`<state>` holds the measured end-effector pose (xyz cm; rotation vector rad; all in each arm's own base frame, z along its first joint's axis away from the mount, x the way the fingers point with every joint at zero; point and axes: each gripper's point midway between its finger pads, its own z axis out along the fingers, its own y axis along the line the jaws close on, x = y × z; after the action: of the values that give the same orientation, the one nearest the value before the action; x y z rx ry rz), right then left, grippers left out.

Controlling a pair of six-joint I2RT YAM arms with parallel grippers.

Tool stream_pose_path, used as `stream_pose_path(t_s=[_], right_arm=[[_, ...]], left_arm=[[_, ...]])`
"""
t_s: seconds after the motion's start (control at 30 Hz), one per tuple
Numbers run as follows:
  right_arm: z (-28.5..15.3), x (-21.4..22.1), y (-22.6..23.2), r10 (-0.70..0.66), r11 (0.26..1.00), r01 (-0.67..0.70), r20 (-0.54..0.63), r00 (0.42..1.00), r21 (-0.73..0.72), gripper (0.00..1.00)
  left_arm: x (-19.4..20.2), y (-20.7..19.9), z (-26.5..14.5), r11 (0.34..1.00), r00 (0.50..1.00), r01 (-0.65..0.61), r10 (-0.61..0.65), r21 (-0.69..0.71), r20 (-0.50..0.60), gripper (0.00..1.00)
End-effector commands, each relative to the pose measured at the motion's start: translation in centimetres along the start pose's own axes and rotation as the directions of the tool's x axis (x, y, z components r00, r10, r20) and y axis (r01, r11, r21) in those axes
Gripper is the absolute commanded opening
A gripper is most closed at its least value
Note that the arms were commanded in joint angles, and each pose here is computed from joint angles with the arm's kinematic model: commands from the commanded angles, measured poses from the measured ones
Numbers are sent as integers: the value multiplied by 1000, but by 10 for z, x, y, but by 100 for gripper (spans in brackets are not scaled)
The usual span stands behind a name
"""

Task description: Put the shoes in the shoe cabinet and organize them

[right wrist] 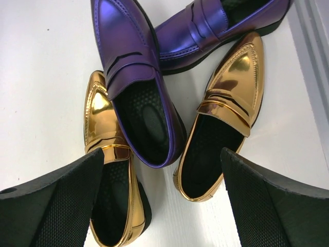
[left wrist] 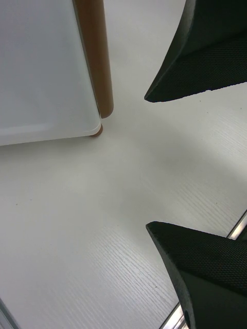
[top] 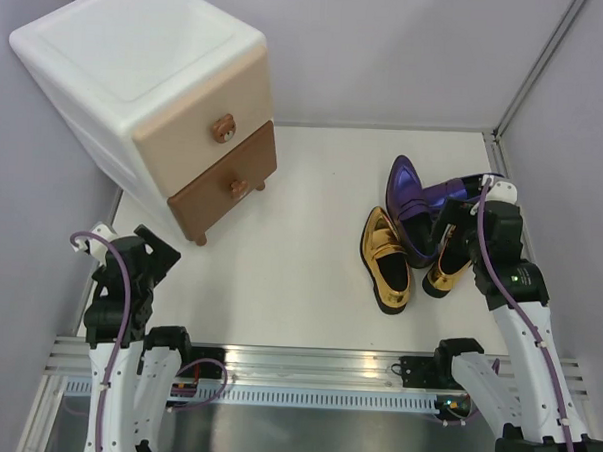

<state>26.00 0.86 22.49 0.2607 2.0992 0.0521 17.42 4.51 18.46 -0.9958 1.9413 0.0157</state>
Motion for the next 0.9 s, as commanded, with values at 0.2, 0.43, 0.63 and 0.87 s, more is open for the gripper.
stream_pose_path(t_s=[0.2,0.43,0.63,0.87], right_arm=[[-4,-20,35,-8,983,13,30,1000,-182,98],[27,-20,77,141,937,-177,-137,980,-300,98],[58,-32,98,148,934,-221,-260,954,-281,98],[80,-34,194,188,852,-316,-320,929,-417,98]], left_arm=[[0,0,-3,1000,1000,31,-31,2,2,100],[-1,-6,0,1000,1000,9,-8,22,-5,100],[-1,-14,1,997,1000,-26,27,66,-13,100],[-1,-28,2,988,996,-74,79,136,-31,100]])
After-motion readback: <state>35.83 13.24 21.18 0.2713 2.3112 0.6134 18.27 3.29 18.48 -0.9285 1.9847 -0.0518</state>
